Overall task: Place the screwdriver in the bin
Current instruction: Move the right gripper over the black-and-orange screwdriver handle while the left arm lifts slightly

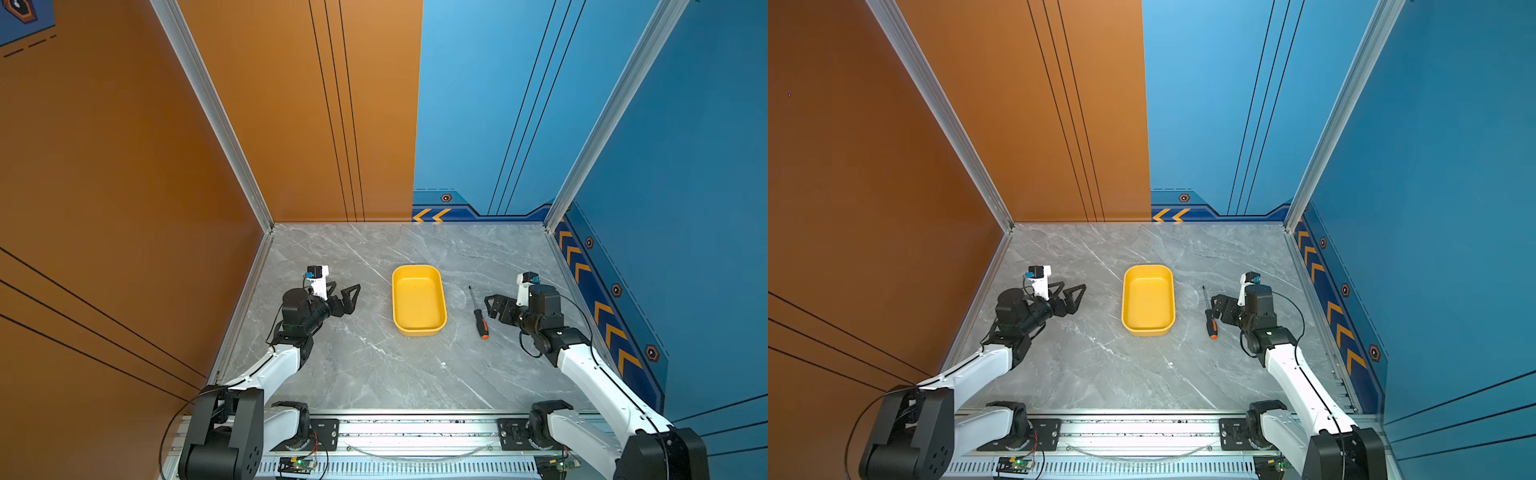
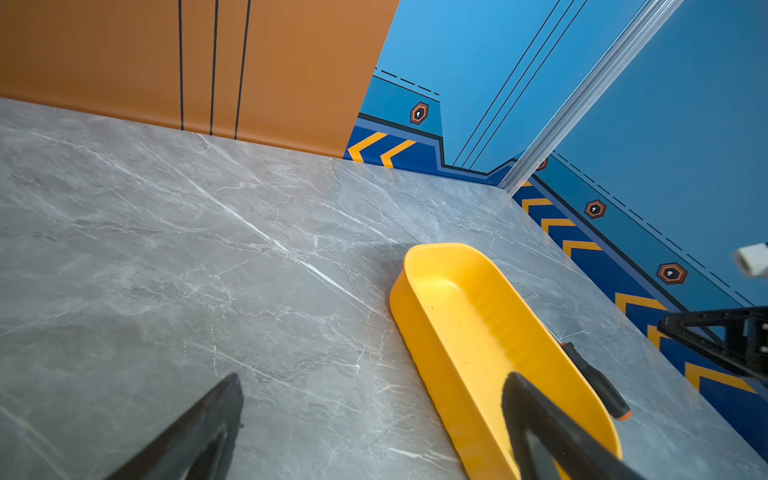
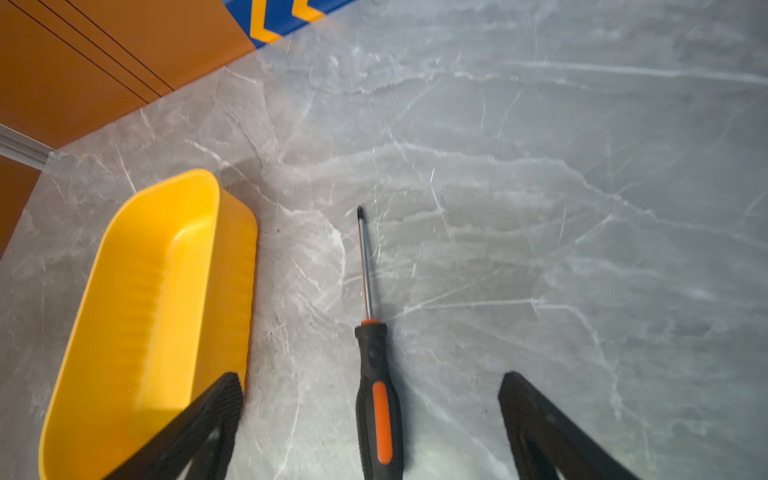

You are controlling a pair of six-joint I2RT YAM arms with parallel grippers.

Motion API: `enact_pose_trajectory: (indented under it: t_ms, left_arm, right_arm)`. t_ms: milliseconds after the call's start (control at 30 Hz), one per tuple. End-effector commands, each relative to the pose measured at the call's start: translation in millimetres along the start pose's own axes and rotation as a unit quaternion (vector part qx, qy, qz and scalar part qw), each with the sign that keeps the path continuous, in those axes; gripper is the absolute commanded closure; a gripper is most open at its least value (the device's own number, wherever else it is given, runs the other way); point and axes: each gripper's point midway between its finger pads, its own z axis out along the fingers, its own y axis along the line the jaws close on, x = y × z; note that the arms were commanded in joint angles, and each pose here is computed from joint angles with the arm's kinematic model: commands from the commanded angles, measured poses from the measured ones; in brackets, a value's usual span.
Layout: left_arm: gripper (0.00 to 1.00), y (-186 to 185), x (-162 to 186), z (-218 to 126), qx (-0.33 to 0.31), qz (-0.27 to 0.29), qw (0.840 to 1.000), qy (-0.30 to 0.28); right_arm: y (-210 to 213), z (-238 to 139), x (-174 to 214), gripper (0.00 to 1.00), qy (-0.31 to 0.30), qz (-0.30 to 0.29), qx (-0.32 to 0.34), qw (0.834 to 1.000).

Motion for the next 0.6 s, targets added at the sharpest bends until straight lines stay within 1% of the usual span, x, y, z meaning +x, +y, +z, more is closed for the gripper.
enact_pose_trajectory:
  t_ms: [0,33,233,367,433,567]
  left_arm:
    - [0.02,-9.1,15.2,-5.1,0.022,-0.035,0.999,0.02]
    - [0.02,-9.2,18.3,-5.0,0.024,-0.038,0.999,0.024]
    - [0.02,-15.6,26.9,0.2,0.05,-0.057,0.996,0.052]
    - [0.02,-15.7,30.0,2.6,0.054,-0.065,0.995,0.06]
    - [0.02,-15.0,30.8,3.8,0.053,-0.067,0.994,0.063]
    - [0.02,-14.7,32.8,5.8,0.055,-0.07,0.994,0.07]
  right_arm:
    - [-4.6,0.2,29.0,0.06,0.056,0.025,0.006,0.998]
    - [-2.6,1.7,30.7,0.07,0.063,0.023,0.001,0.998]
    - [0.6,13.7,47.2,0.11,0.113,0.003,0.024,0.993]
    - [0.6,23.7,60.6,0.14,0.144,-0.007,0.045,0.989]
    - [-2.7,27.4,64.8,0.14,0.153,-0.014,0.066,0.986]
    - [-1.2,33.1,68.5,0.16,0.166,-0.03,0.083,0.982]
